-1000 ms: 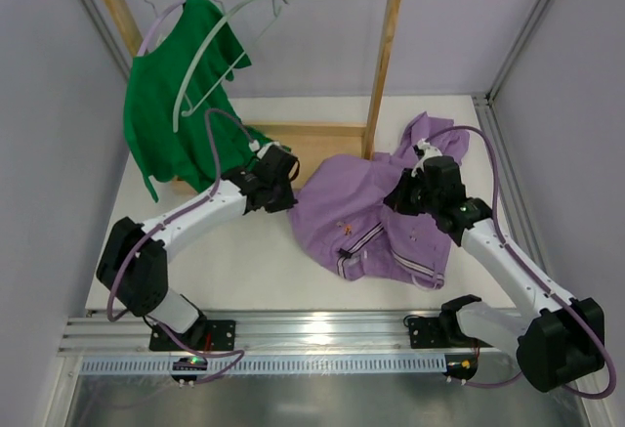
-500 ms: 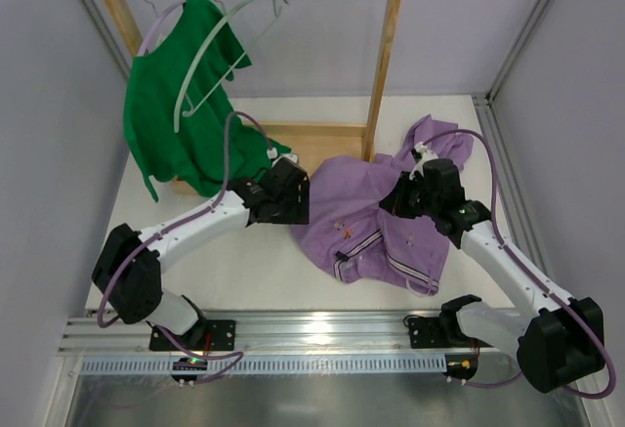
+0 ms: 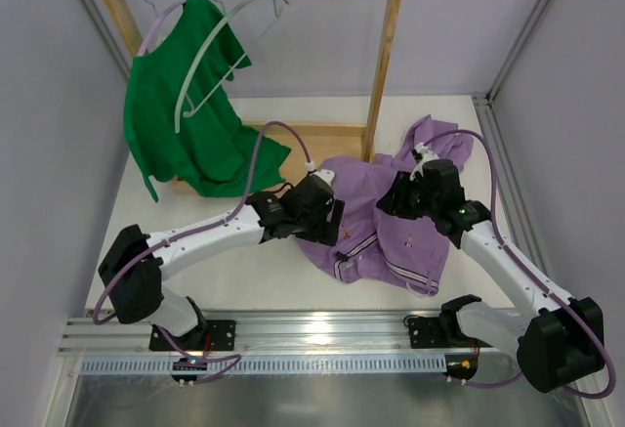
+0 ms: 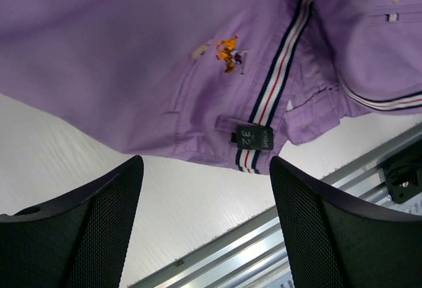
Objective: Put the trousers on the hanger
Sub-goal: Move the trousers to the center of the board
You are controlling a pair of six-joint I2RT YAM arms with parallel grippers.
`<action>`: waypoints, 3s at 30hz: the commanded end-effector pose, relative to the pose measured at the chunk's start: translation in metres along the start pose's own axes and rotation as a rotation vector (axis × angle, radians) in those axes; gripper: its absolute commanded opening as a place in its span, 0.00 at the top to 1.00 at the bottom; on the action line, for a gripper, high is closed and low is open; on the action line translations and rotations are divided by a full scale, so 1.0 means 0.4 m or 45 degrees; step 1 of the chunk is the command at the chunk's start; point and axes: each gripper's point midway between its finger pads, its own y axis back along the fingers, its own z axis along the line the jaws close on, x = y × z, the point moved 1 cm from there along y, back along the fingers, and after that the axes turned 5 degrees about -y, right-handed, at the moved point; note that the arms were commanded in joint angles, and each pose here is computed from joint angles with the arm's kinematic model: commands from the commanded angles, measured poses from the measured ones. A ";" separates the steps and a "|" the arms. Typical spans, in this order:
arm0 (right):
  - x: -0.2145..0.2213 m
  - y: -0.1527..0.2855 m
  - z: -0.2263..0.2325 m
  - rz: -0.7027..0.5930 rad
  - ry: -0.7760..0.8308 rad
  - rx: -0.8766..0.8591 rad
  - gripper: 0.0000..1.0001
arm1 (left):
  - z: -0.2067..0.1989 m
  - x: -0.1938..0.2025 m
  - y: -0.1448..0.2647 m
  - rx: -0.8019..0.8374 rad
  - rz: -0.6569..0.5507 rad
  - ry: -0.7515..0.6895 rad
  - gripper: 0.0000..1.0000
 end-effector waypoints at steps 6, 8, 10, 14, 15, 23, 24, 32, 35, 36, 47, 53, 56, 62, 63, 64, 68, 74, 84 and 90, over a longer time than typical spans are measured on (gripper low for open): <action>-0.012 0.050 -0.068 -0.042 -0.069 0.240 0.42 | -0.126 -0.006 -0.008 0.114 -0.045 -0.100 0.21; -0.004 0.067 -0.094 -0.052 -0.104 0.284 0.41 | -0.149 0.016 -0.018 0.115 -0.016 -0.137 0.21; 0.010 0.081 -0.128 -0.054 -0.146 0.362 0.41 | -0.163 0.022 -0.021 0.103 -0.012 -0.146 0.21; 0.058 0.109 -0.191 -0.038 -0.190 0.488 0.41 | -0.181 0.068 -0.013 0.069 0.030 -0.192 0.21; 0.058 0.120 -0.199 -0.059 -0.201 0.512 0.41 | -0.174 0.078 -0.016 0.043 0.033 -0.196 0.21; 0.081 0.145 -0.206 -0.087 -0.340 0.552 0.39 | -0.163 0.117 -0.051 -0.001 0.051 -0.198 0.23; 0.082 0.141 -0.201 -0.085 -0.355 0.534 0.40 | -0.159 0.123 -0.062 -0.018 0.061 -0.201 0.23; 0.069 0.120 -0.176 -0.091 -0.409 0.472 0.40 | -0.163 0.125 -0.105 -0.077 0.103 -0.202 0.32; 0.074 0.118 -0.181 -0.090 -0.415 0.479 0.40 | -0.158 0.136 -0.118 -0.104 0.117 -0.179 0.36; 0.073 0.117 -0.182 -0.094 -0.417 0.484 0.40 | -0.157 0.139 -0.122 -0.108 0.121 -0.169 0.37; 0.079 0.091 -0.162 -0.053 -0.395 0.396 0.40 | -0.106 0.127 -0.111 -0.260 0.087 -0.164 0.92; 0.100 0.076 -0.159 0.015 -0.374 0.370 0.40 | -0.024 0.143 -0.052 -0.423 0.076 -0.120 1.00; 0.099 0.077 -0.168 0.013 -0.398 0.414 0.39 | 0.014 0.140 -0.012 -0.496 0.042 -0.074 1.00; 0.101 0.080 -0.151 0.049 -0.365 0.366 0.39 | 0.062 0.157 0.031 -0.521 0.010 0.013 1.00; 0.106 0.078 -0.130 0.082 -0.322 0.300 0.39 | 0.071 0.160 0.031 -0.532 0.013 0.032 1.00; 0.099 0.079 -0.120 0.082 -0.302 0.272 0.40 | 0.080 0.166 0.032 -0.542 0.019 0.037 1.00; 0.085 0.088 -0.086 0.102 -0.202 0.201 0.40 | 0.117 0.170 0.048 -0.608 0.006 0.065 1.00; 0.116 0.079 -0.042 0.148 -0.133 0.138 0.38 | 0.167 0.198 0.080 -0.687 -0.007 0.096 1.00; 0.146 0.050 -0.029 0.187 -0.096 0.169 0.38 | 0.197 0.251 0.114 -0.661 0.019 0.193 0.55; 0.121 0.055 0.005 0.159 -0.081 0.100 0.38 | 0.120 0.226 0.119 -0.345 -0.036 0.342 0.19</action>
